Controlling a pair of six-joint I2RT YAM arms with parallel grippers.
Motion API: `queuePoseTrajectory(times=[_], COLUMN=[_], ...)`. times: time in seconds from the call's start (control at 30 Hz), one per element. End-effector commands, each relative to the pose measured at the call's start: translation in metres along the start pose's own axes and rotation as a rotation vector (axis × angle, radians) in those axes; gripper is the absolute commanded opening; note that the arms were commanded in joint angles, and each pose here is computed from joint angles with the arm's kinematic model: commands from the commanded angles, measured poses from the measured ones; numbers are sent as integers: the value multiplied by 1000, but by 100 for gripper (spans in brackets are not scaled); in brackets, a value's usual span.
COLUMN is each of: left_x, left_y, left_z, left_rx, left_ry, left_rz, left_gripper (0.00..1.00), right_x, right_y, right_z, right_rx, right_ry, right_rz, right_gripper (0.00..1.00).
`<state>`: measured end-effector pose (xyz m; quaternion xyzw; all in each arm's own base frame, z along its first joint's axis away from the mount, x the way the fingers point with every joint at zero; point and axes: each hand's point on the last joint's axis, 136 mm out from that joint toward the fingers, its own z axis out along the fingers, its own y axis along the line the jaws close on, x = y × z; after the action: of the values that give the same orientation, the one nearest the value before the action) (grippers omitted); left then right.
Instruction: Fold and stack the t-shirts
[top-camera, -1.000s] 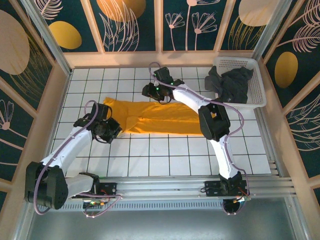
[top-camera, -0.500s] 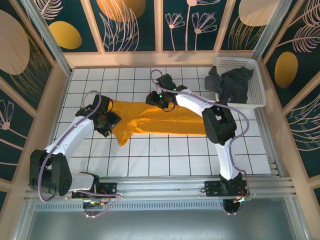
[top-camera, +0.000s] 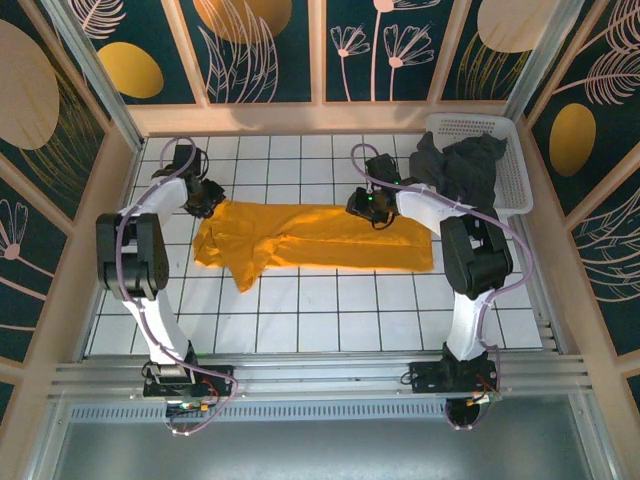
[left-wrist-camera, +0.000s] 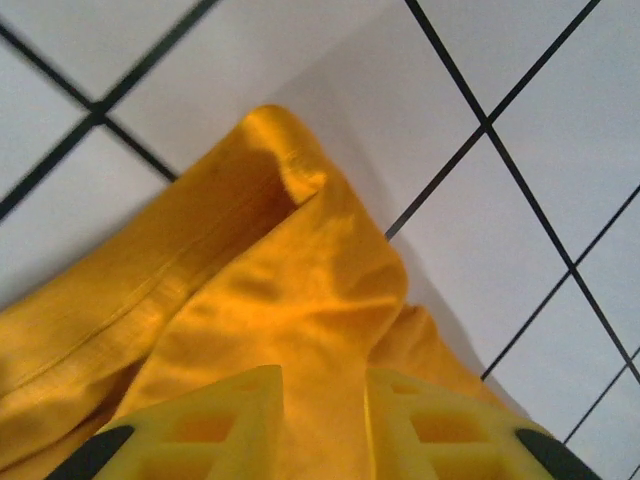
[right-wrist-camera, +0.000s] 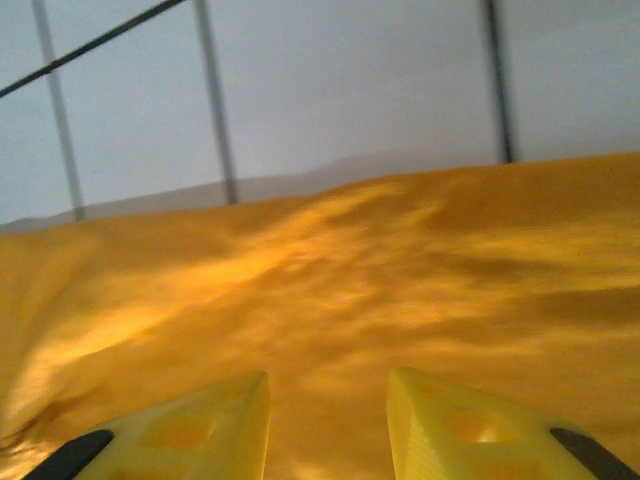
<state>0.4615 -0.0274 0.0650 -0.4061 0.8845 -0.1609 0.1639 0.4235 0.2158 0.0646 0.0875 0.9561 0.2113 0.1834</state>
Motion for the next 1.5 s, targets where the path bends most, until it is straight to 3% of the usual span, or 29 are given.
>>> queuePoseTrajectory(times=[0.0,0.2,0.3,0.5,0.63,0.8,0.87,1.0,1.17,1.47], left_x=[-8,-33,-38,-49,-63,-80,-65,2,69,106], left_y=[-9,45,76,124,116,70,49,20,46,65], left_z=[12,40,53,45,30,-34,-47,-40,-20,-15], left_rx=[5,-207,-279,-331,-279,-154,-97,-21,-22,26], left_ry=[9,-39,-10,-14,-40,-194,-198,-76,81,164], left_rz=[37,7,-18,-89,-66,-10,33,184,254,322], left_gripper=[24,18,18,18,25,45,49,53,56,60], right_x=[-2,3,10,28,33,9,1,-5,19,55], right_y=[-25,-65,-78,-66,-61,-34,-13,40,99,130], right_z=[-14,-8,2,22,35,23,11,-18,-52,-71], right_rx=[82,195,237,193,178,112,56,-124,-386,-486], right_ry=[-25,-8,26,113,156,85,48,13,49,91], right_rz=[-15,7,-9,-75,-87,-139,-190,-279,-309,-281], right_gripper=[36,35,34,35,35,39,43,51,56,57])
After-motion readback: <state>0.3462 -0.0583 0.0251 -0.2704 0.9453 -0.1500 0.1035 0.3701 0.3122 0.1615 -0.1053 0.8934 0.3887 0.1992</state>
